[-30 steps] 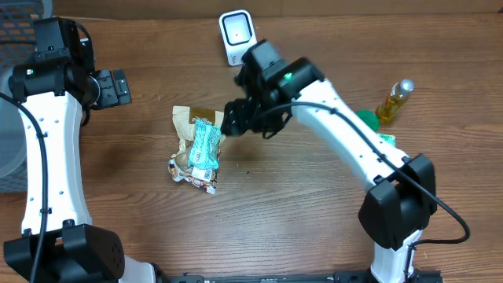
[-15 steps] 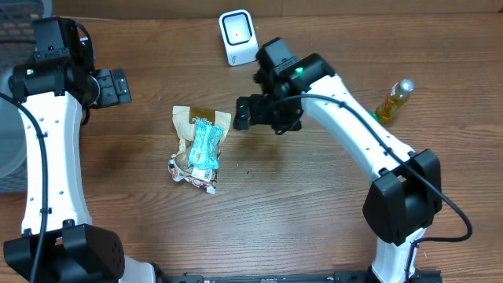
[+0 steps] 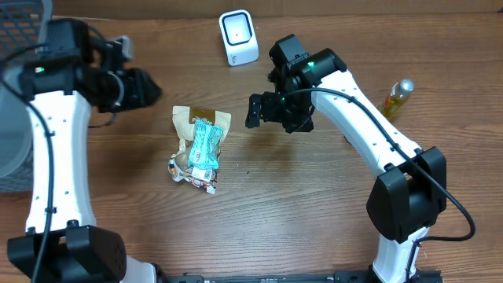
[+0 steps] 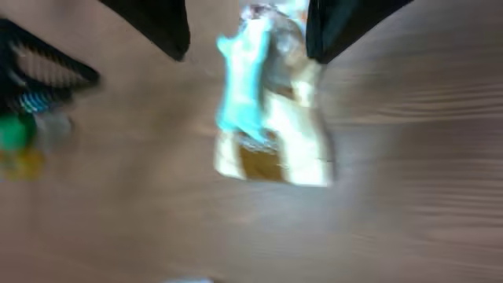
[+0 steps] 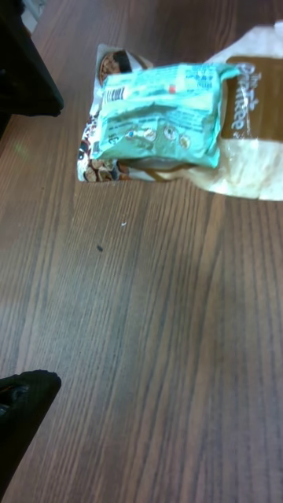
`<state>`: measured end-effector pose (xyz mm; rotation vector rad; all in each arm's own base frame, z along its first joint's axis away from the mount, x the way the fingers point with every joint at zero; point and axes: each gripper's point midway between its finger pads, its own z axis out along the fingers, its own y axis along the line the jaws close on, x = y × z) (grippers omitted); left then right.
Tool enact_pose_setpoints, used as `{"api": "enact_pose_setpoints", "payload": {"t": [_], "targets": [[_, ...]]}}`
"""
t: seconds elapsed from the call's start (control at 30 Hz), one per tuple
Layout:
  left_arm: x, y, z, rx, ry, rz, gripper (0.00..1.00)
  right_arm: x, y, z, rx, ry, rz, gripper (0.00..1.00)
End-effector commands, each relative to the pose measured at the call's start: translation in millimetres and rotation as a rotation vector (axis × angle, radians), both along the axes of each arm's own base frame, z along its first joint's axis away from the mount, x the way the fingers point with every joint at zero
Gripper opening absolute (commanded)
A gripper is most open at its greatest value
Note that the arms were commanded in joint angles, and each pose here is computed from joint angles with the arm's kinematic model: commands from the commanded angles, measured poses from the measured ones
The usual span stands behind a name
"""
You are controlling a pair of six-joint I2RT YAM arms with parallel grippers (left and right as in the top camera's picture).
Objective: Scan the item barcode
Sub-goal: 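Swing the right gripper left over the mint-green snack pack, then grasp the mint-green pack with both grippers from either side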
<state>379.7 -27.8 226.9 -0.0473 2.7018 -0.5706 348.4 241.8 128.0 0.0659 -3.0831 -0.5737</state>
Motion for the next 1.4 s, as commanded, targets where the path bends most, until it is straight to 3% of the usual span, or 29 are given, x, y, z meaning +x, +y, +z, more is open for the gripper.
{"api": "enact_pose_setpoints", "payload": {"t": [0.0, 0.17, 0.23, 0.83, 1.13, 1.37], "targets": [[-19, -33, -20, 0.007, 0.051, -0.147, 0.48, -5, -3, 4, 0.013, -0.004, -0.006, 1.0], [-45, -39, -75, 0.166, 0.182, -0.195, 0.48, -11, 7, -6, 0.061, 0.022, 0.009, 1.0], [-52, -36, -93, 0.205, 0.221, -0.181, 0.55, -12, 9, -10, 0.072, 0.024, 0.01, 1.0], [-65, -49, -175, 0.114, 0.22, -0.152, 0.5, -1, 36, -43, 0.234, -0.023, 0.041, 1.0], [-63, -48, -184, 0.116, 0.197, -0.149, 0.52, -4, 72, -53, 0.459, -0.073, 0.125, 1.0], [-63, -48, -184, 0.117, 0.196, -0.15, 0.41, -14, 92, -62, 0.478, -0.1, 0.166, 1.0]]}}
